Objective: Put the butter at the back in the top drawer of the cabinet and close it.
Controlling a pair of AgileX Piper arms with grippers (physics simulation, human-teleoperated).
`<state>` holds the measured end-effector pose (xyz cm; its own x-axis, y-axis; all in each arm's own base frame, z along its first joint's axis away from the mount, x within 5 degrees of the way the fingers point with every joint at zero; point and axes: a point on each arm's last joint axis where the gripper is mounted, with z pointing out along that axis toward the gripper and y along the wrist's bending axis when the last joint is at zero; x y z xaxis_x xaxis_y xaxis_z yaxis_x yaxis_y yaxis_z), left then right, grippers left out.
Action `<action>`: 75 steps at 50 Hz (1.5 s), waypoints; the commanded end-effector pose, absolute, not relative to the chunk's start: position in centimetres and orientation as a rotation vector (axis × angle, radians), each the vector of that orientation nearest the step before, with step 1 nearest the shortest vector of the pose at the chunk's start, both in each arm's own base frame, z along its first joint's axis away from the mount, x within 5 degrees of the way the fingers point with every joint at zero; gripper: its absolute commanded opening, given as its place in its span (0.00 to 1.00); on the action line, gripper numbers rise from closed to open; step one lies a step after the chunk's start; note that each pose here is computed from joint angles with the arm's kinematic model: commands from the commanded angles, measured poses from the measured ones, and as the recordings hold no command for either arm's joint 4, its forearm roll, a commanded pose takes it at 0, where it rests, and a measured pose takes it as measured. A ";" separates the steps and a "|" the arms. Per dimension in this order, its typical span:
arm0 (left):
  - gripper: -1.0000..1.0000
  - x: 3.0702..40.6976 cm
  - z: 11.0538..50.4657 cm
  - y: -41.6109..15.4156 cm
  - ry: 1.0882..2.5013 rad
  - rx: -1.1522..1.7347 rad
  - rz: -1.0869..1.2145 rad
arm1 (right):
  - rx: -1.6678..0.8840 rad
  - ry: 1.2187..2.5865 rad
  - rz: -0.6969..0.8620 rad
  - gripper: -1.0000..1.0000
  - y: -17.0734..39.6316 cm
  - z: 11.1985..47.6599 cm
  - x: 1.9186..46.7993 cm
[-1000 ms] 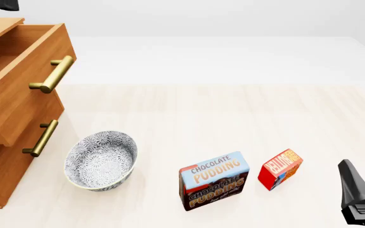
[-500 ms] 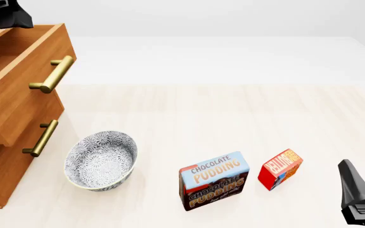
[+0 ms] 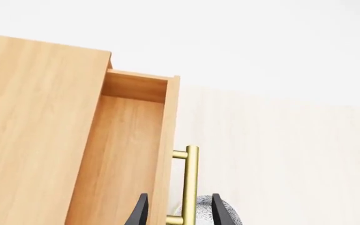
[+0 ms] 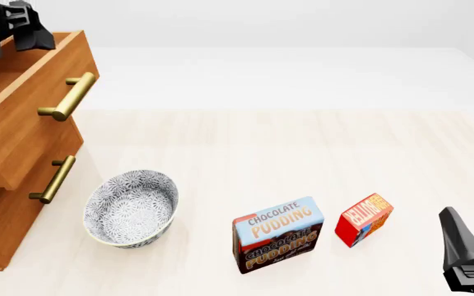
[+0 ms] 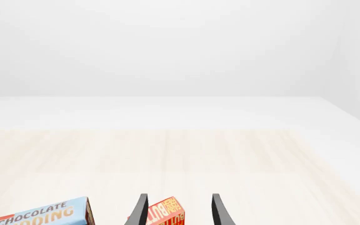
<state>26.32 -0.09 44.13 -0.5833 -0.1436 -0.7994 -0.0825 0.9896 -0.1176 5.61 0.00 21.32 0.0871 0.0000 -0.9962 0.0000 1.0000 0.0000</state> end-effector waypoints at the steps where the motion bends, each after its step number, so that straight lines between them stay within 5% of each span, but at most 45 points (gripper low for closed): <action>1: 1.00 26.7 43.5 -0.1 2.206 -0.164 -0.085 | 0.000 1.484 0.000 1.00 0.0 21.3 5.6; 75: 1.00 29.4 39.8 0.2 2.258 -0.204 -0.090 | 0.000 1.484 0.000 1.00 0.0 21.3 5.6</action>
